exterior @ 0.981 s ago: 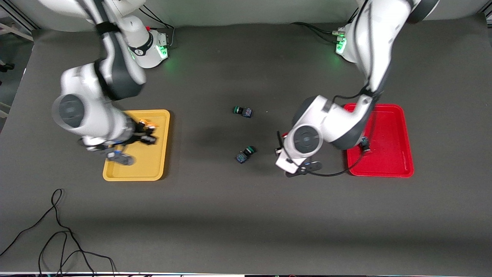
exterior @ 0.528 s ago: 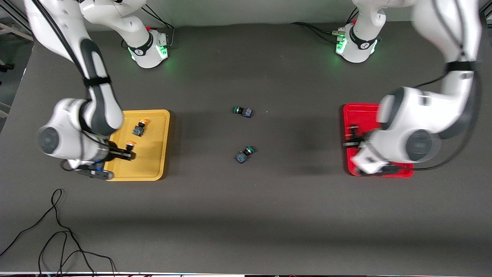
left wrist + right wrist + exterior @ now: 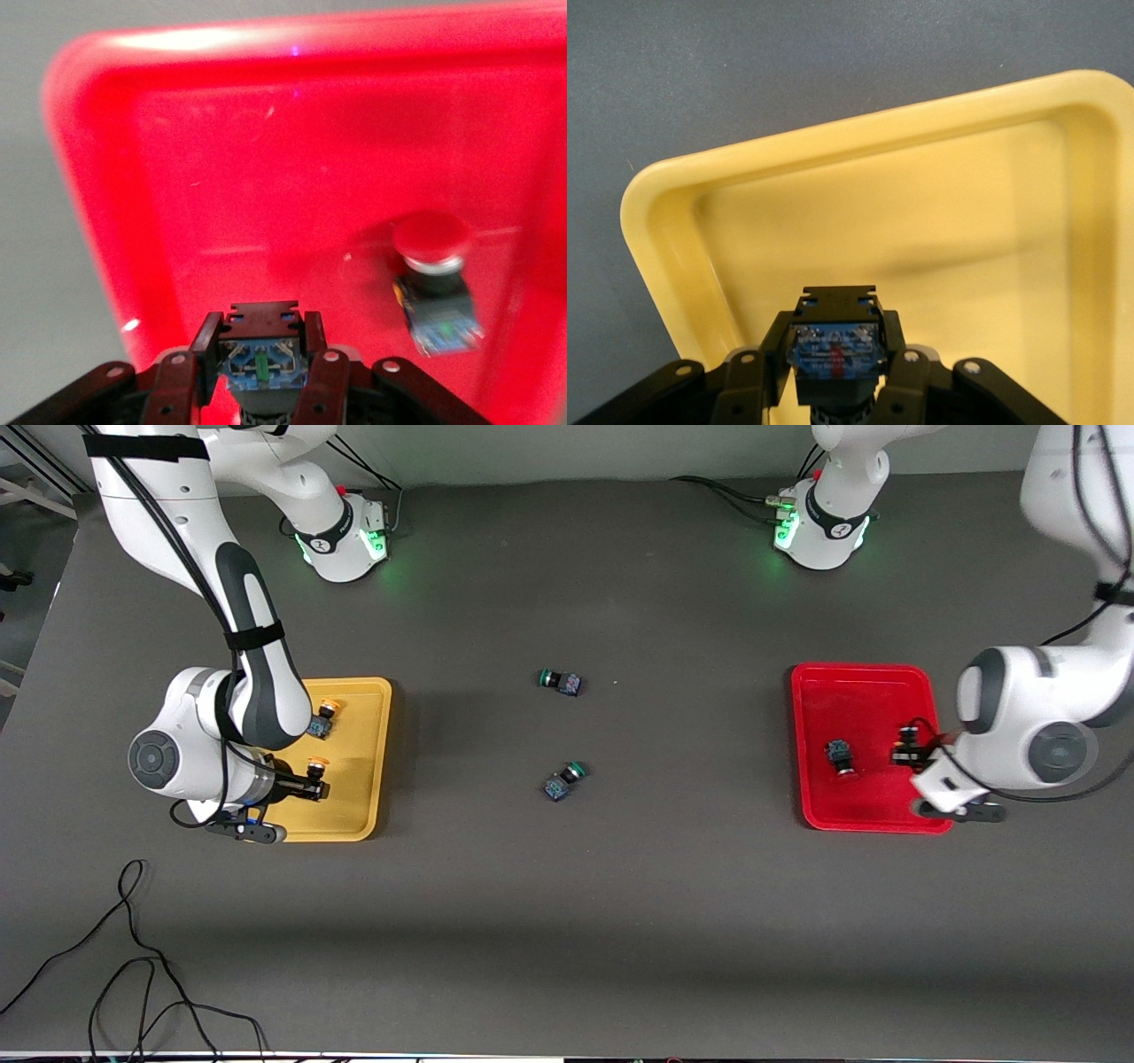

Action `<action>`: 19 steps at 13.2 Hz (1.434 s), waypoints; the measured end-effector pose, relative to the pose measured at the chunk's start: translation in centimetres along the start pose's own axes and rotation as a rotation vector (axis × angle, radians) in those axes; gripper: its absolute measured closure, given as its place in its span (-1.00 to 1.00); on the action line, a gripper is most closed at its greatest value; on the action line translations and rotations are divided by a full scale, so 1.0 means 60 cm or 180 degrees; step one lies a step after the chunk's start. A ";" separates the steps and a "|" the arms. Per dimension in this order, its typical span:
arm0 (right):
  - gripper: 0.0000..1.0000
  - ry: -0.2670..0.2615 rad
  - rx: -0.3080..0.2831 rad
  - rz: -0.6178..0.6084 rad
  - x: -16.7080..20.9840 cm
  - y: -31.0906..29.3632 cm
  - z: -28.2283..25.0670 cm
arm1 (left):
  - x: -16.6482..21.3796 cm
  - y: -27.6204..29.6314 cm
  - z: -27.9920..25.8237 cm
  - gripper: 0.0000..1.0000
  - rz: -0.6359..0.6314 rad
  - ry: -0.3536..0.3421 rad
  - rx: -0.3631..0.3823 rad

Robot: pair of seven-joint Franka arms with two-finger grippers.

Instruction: Place red and yellow buttons in trays

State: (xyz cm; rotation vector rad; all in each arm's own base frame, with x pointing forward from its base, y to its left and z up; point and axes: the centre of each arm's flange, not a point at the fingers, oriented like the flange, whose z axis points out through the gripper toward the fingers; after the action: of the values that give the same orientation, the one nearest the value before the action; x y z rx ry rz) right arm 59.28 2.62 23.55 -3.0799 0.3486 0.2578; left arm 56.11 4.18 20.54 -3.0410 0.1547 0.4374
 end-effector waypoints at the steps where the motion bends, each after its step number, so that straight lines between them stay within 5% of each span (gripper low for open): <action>1: -0.01 -0.0001 0.0001 0.0001 0.000 0.000 0.000 | -0.002 0.000 0.025 0.18 0.0023 -0.0019 -0.0002; 2: -0.22 -0.0001 0.0001 0.0001 0.000 0.000 0.000 | -0.002 -0.002 0.030 0.10 0.0049 -0.0027 -0.0004; 5: -0.85 0.0008 0.0009 0.0000 0.000 -0.001 -0.002 | 0.003 -0.017 -0.005 -0.62 0.0143 -0.0007 0.0029; 7: -1.00 0.0054 0.0038 -0.0015 0.002 -0.007 -0.017 | 0.010 -0.039 -0.087 -1.00 0.0152 -0.0079 0.0081; 11: -1.00 0.0239 0.0202 -0.0125 -0.006 -0.019 -0.111 | -0.020 -0.062 -0.316 -1.00 0.0091 0.0050 0.0003; 15: -1.00 0.0648 0.0182 -0.0480 -0.036 -0.020 -0.289 | -0.110 -0.044 -0.485 -1.00 0.0034 0.0309 -0.0107; 19: -1.00 0.0595 0.0341 -0.0684 -0.090 -0.024 -0.449 | -0.146 0.032 -0.550 -1.00 0.0135 0.0504 -0.0135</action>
State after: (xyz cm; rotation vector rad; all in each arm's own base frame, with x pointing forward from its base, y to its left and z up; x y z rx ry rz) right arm 58.76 3.87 51.04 -3.0074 0.0320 -0.0538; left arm 56.73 0.44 54.54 -3.1178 0.2211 0.2045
